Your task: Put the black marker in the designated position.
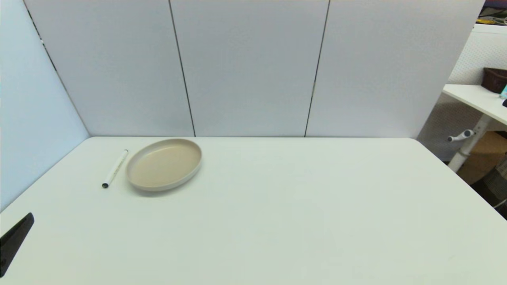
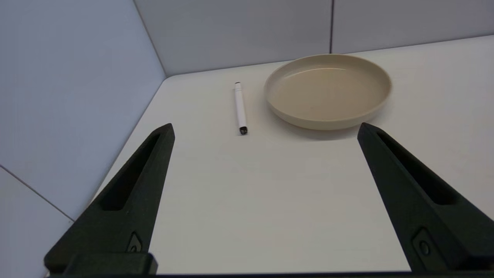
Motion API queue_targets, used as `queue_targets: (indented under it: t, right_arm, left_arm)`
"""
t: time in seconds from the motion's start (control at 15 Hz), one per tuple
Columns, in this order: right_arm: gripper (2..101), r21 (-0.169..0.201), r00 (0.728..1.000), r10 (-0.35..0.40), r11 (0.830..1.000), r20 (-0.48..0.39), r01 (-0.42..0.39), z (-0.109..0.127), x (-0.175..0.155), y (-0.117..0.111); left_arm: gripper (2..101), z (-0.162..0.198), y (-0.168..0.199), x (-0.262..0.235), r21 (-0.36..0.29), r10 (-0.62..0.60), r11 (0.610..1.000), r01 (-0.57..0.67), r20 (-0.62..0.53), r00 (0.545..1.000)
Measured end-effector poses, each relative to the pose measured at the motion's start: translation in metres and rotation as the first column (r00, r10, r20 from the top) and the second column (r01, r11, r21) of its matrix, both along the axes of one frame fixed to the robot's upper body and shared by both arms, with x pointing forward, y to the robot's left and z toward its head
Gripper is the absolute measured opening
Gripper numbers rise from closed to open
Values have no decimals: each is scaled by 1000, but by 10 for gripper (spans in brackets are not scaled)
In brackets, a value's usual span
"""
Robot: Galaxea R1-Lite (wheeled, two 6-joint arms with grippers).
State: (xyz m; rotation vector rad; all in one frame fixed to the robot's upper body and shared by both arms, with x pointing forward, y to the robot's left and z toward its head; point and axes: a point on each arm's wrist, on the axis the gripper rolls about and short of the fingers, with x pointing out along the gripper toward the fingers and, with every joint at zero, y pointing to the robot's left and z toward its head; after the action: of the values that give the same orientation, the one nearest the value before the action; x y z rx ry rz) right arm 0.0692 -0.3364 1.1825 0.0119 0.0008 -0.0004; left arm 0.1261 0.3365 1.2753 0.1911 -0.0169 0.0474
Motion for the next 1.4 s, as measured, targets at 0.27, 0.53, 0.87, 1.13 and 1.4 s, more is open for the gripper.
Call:
queue_targets:
  t: [0.27, 0.53, 0.87, 1.13, 1.4]
  right_arm:
    - [980, 0, 1000, 0, 1000, 0, 0, 0, 0, 0]
    - [980, 0, 1000, 0, 1000, 0, 0, 0, 0, 0]
    - [980, 0, 1000, 0, 1000, 0, 0, 0, 0, 0]
    - [980, 0, 1000, 0, 1000, 0, 0, 0, 0, 0]
    - [980, 0, 1000, 0, 1000, 0, 0, 0, 0, 0]
  left_arm:
    - [966, -30, -5, -26, 27, -51, 998, 49, 71, 996]
    - [970, -38, -6, -34, 52, -88, 995, 83, 111, 990]
    - [971, -52, -6, -42, 48, -127, 991, 122, 123, 984]
    - [974, -83, -5, -54, 20, -114, 993, 113, 19, 993]
    - [976, -93, -5, -57, -51, -107, 993, 106, -28, 994]
